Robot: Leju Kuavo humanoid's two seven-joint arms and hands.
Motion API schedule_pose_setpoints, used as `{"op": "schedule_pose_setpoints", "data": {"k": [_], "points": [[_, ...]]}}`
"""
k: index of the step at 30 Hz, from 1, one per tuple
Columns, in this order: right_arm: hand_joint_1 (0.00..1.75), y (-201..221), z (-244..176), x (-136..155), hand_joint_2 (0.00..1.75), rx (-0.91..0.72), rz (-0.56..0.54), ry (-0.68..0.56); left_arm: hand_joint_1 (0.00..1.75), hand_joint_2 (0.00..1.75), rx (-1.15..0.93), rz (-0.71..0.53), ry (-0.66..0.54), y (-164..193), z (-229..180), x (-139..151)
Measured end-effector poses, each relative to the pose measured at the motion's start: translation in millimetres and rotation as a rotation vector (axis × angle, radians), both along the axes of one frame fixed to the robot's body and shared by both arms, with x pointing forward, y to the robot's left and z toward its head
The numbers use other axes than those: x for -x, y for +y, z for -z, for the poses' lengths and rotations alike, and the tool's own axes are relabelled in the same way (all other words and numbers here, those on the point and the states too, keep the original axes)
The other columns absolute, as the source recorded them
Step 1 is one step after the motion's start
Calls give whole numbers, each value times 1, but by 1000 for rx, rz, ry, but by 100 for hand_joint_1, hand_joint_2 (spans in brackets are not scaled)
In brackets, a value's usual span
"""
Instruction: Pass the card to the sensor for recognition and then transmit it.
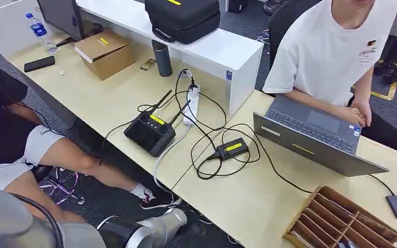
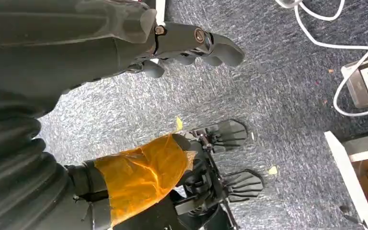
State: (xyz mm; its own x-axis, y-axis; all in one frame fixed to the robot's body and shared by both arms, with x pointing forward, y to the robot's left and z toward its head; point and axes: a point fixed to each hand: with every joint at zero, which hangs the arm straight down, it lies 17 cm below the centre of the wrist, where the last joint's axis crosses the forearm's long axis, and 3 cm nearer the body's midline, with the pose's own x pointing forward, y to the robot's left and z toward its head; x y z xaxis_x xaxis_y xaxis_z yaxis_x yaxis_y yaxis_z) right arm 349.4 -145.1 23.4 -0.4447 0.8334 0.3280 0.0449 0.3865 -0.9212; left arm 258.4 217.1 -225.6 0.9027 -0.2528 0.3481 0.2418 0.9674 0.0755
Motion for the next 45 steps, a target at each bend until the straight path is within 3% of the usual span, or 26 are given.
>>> {"op": "schedule_pose_setpoints", "data": {"k": [9, 10, 12, 14, 21, 34, 37, 40, 43, 44, 45], "points": [[175, 0, 2, 0, 175, -8, -4, 13, 0, 175, 3, -3, -5, 0, 0, -1], [164, 0, 2, 0, 175, -9, -3, 13, 0, 175, 4, -3, -5, 0, 0, -1], [164, 0, 2, 0, 175, -12, -2, 13, 0, 175, 4, -3, -5, 0, 0, -1], [152, -1, 1, -1, 175, -11, -4, 11, 0, 175, 4, -3, -5, 0, 0, -1], [152, -2, 0, -2, 175, -13, -3, 7, 0, 175, 3, -2, -5, 1, 0, -1], [133, -4, 4, 2, 175, -9, -4, 22, 0, 175, 3, -1, -6, 1, 0, -1], [136, -5, 5, 3, 175, -6, -5, 25, 0, 175, 3, 1, -7, 1, 0, -1], [117, -5, 6, 3, 175, -5, -5, 28, 0, 175, 3, 1, -7, 1, 0, -1], [117, -5, 6, 3, 175, -5, -6, 30, 0, 175, 2, 3, -7, 1, 0, -1], [103, -5, 6, 3, 175, -5, -6, 31, 0, 175, 2, 3, -9, 1, 0, -1], [105, -5, 6, 3, 175, -6, -6, 31, 0, 175, 2, 3, -10, 1, 0, -1]]}}
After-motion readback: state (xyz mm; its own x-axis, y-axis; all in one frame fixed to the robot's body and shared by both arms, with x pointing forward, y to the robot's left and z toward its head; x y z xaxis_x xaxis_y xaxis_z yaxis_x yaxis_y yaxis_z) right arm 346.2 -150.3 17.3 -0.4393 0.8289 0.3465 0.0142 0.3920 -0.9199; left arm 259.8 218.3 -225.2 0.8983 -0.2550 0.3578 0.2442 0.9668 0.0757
